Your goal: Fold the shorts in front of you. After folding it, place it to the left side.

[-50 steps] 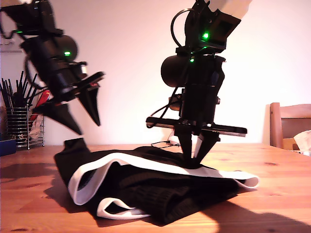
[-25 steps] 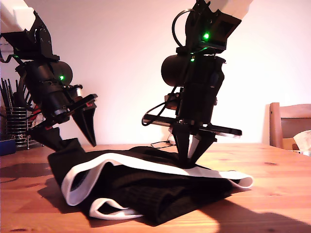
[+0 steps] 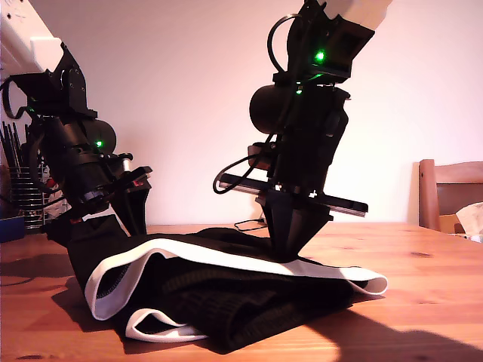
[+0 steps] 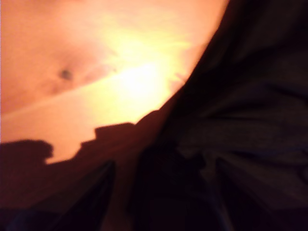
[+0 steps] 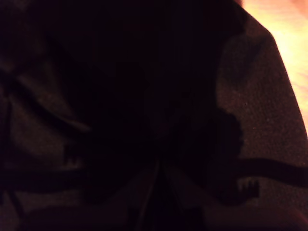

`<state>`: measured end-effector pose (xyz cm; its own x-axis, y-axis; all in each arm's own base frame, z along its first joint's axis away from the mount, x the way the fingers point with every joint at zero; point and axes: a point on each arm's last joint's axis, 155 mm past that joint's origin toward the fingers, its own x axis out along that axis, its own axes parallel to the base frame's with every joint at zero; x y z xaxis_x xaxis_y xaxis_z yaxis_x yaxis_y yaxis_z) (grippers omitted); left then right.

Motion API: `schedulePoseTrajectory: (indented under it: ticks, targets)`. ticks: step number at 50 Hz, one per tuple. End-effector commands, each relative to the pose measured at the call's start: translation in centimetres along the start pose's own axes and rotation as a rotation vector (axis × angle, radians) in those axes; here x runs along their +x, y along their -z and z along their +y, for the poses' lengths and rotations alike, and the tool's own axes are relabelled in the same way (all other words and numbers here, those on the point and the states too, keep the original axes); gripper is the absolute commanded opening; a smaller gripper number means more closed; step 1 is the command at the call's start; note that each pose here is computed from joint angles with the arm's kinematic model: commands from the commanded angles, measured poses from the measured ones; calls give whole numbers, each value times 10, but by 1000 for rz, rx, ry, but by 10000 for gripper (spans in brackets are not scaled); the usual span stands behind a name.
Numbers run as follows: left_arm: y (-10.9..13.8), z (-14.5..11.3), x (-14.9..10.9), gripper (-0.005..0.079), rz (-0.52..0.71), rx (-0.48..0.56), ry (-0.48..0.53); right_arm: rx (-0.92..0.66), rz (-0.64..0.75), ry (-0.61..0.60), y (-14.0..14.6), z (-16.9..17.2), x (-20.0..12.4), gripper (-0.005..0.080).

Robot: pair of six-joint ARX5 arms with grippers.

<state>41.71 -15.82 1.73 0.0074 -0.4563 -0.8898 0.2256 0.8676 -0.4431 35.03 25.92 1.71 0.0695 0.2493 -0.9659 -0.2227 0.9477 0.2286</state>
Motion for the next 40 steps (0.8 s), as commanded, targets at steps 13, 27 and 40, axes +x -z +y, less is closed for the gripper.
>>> schedulePoseTrajectory:
  ticks: [13,27,40]
  targets:
    - [33,-13,21,604,143,-43,70,-28,5,-10,2,1,11,-12]
    - [46,-44,28,604,197,-24,142,-32,-16,-19,-3,3,11,-12]
    - [74,-43,51,500,271,6,77,-33,-21,-39,-5,7,10,-12]
